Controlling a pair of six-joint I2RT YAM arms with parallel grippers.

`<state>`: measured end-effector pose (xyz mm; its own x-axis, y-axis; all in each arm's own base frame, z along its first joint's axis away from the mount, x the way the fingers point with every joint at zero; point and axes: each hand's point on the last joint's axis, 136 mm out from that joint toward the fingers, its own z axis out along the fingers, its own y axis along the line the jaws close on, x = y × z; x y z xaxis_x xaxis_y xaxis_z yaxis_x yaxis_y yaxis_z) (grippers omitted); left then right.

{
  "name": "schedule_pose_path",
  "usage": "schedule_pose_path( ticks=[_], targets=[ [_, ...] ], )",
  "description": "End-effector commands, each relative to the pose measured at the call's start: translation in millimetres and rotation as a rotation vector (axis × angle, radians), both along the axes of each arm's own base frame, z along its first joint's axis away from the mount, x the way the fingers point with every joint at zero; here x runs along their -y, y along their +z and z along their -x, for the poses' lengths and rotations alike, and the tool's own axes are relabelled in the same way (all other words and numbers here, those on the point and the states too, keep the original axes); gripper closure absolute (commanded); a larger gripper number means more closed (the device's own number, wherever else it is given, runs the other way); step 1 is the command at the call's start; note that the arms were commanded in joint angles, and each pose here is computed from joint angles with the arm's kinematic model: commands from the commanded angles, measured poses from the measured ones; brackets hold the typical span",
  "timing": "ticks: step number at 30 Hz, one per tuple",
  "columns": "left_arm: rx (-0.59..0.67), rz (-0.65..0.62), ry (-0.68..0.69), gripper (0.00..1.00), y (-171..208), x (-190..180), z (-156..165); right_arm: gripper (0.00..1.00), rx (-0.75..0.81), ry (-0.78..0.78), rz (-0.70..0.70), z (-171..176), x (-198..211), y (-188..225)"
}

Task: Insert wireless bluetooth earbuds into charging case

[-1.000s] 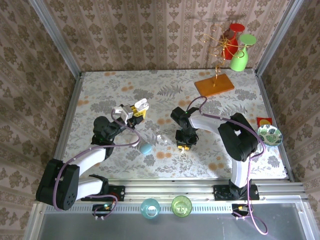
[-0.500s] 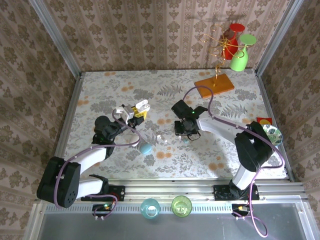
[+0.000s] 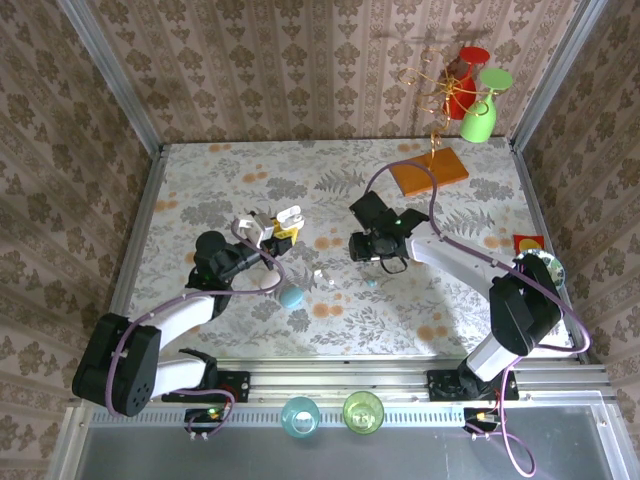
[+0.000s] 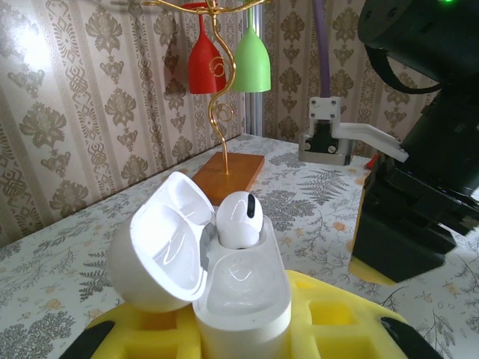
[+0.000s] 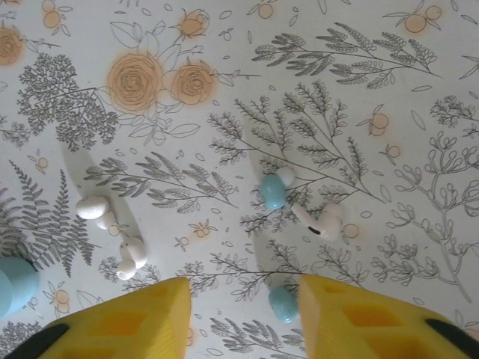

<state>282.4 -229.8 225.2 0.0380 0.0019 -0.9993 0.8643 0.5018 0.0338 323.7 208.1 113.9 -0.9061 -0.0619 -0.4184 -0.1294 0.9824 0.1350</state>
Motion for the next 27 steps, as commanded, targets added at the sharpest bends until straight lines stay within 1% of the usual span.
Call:
schedule_pose_path(
  ticks=[1, 3, 5, 6, 9, 11, 18, 27],
  targets=[
    [0.045, 0.0, 0.0, 1.0, 11, 0, 3, 0.47, -0.105, -0.012, 0.015, -3, 17, -14],
    [0.044, -0.002, 0.001, 1.0, 10, -1, 3, 0.45, -0.154, -0.034, 0.018, -9, 24, -24],
    [0.044, -0.002, 0.001, 1.0, 9, -1, 3, 0.43, -0.204, -0.038, -0.003, -12, 23, -35],
    [0.045, -0.001, 0.015, 1.0, 10, -2, 2, 0.42, -0.234, -0.066, -0.008, -13, 24, -40],
    [0.048, 0.003, 0.031, 1.0, 11, -4, 1, 0.47, -0.299, -0.171, -0.015, -15, 33, -57],
    [0.049, 0.002, 0.035, 1.0, 10, -4, 1, 0.49, -0.316, -0.197, -0.002, -15, 37, -66],
    [0.051, -0.004, 0.035, 1.0, 10, -4, 2, 0.53, -0.371, -0.193, 0.073, -4, 43, -88],
    [0.057, -0.007, 0.039, 1.0, 10, -5, 1, 0.55, -0.392, -0.17, 0.106, 16, 48, -90]
  ],
)
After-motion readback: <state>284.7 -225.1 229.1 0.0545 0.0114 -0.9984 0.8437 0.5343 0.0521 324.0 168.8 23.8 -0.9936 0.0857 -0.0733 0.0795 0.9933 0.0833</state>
